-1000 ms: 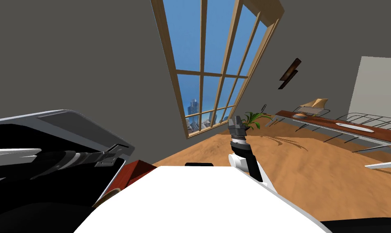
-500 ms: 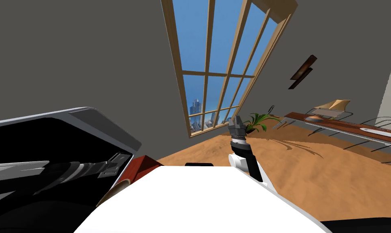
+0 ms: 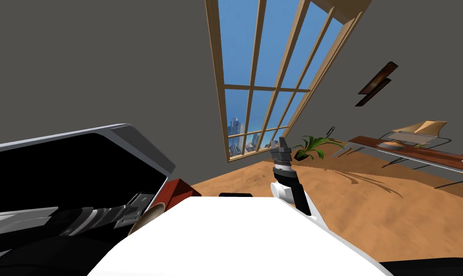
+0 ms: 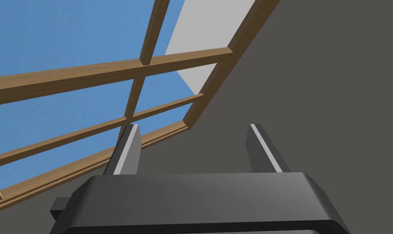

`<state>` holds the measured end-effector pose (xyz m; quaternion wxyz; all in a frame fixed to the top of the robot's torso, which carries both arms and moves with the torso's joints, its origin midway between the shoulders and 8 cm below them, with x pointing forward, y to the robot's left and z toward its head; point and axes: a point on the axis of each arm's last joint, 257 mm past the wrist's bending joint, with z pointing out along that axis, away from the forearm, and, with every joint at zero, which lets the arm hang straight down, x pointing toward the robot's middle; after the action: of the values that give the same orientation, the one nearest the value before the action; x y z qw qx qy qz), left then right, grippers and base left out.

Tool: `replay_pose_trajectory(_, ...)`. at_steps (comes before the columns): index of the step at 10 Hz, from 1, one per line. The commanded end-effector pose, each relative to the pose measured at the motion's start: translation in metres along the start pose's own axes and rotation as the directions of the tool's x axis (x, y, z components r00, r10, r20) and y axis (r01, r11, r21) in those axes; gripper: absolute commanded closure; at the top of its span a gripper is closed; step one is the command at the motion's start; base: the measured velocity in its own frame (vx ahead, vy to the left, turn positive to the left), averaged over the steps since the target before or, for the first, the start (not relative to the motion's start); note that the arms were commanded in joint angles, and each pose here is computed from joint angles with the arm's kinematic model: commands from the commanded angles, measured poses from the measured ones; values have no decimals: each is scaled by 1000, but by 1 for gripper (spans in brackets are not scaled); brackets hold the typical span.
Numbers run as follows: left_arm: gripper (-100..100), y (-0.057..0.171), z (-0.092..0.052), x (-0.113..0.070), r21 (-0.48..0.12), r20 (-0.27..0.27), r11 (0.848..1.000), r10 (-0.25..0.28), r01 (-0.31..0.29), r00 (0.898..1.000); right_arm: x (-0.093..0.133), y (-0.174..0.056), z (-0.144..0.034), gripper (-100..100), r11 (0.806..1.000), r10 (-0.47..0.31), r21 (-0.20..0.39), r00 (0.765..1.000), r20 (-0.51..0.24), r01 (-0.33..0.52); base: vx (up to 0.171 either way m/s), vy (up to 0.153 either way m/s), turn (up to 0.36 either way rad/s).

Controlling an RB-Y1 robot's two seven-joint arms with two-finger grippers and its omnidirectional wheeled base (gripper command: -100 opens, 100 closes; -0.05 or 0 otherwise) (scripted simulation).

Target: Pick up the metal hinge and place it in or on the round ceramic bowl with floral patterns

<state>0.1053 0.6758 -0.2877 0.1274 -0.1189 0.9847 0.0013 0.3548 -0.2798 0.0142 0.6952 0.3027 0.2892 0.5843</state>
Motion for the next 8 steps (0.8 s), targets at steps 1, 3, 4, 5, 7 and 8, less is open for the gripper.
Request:
replay_pose_trajectory(1, 100, -4, 1, 5, 1, -3, 1000, -1, 1, 1000, 0, 0, 0, 0, 1000, 0, 0, 1000, 0, 0, -7, 10, -14)
replay_pose_trajectory(3, 100, -16, 14, 41, 25, -53, 999, -35, 37, 998, 0, 0, 0, 0, 1000, 0, 0, 1000, 0, 0, -7, 36, 87)
replay_pose_trajectory(4, 100, -17, 13, 30, 20, -35, 1000, -23, 24, 999, 0, 0, 0, 0, 1000, 0, 0, 1000, 0, 0, -9, 19, 45)
replay_pose_trajectory(5, -100, -18, 14, 34, 20, -42, 999, -26, 27, 999, 0, 0, 0, 0, 1000, 0, 0, 1000, 0, 0, 0, 0, 0)
replay_pose_trajectory(7, -100, -19, 14, 34, 24, -41, 999, -27, 28, 999, 0, 0, 0, 0, 1000, 0, 0, 1000, 0, 0, 0, 0, 0)
replay_pose_trajectory(8, -100, -19, 14, 34, 24, -41, 999, -27, 28, 999, 0, 0, 0, 0, 1000, 0, 0, 1000, 0, 0, 0, 0, 0)
